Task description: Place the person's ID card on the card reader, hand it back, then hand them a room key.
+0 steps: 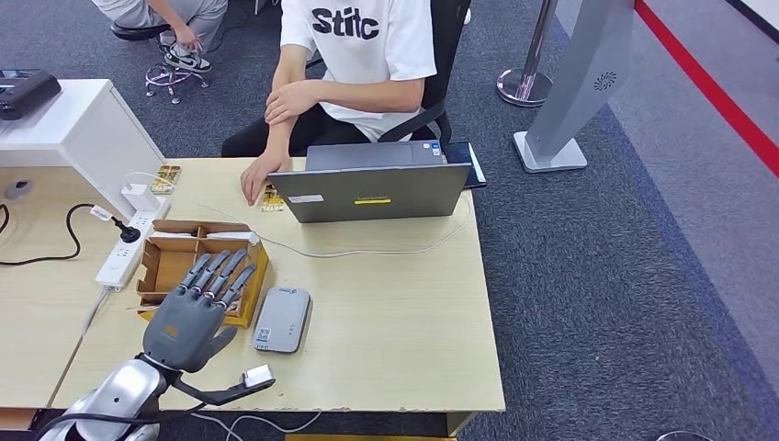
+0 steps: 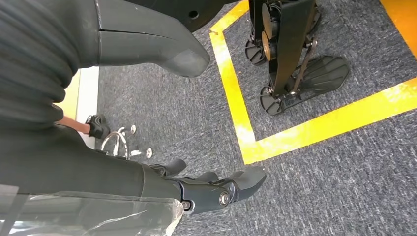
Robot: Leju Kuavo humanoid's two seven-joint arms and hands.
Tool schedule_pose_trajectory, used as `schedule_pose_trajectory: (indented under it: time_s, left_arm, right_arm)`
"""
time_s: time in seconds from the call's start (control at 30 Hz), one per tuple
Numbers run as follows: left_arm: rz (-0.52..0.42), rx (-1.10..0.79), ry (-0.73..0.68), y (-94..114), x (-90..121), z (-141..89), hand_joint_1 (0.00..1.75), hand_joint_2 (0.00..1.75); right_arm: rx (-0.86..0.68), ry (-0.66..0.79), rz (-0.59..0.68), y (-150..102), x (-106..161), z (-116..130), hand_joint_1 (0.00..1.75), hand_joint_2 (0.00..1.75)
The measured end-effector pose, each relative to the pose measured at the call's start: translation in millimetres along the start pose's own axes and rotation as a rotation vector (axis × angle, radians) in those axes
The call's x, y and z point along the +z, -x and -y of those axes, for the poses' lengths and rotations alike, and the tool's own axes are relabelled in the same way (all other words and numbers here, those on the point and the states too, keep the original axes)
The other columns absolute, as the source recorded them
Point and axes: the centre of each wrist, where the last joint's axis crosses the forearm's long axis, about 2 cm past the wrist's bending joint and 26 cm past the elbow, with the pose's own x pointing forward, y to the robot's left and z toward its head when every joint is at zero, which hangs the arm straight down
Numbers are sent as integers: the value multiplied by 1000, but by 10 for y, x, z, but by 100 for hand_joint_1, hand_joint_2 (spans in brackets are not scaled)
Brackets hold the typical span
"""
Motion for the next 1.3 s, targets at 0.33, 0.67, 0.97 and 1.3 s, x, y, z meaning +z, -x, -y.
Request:
schedule_pose_trajectory:
  time_s: [0.33, 0.67, 0.97, 1.3]
  left_arm:
    - [-31, 20, 53, 44, 27, 116, 0, 175]
    - [-65, 44, 91, 95, 29, 194, 0, 175]
    - [-111, 34, 129, 153, 41, 298, 0, 175]
    - [-183, 39, 171, 282, 67, 421, 0, 175]
  right_arm:
    - [4, 1, -2, 2, 0, 2, 0, 175]
    - [11, -2, -1, 2, 0, 2, 0, 175]
    - [22, -1, 2, 0, 0, 2, 0, 175]
    - [31, 1, 0, 1, -1, 4, 0, 175]
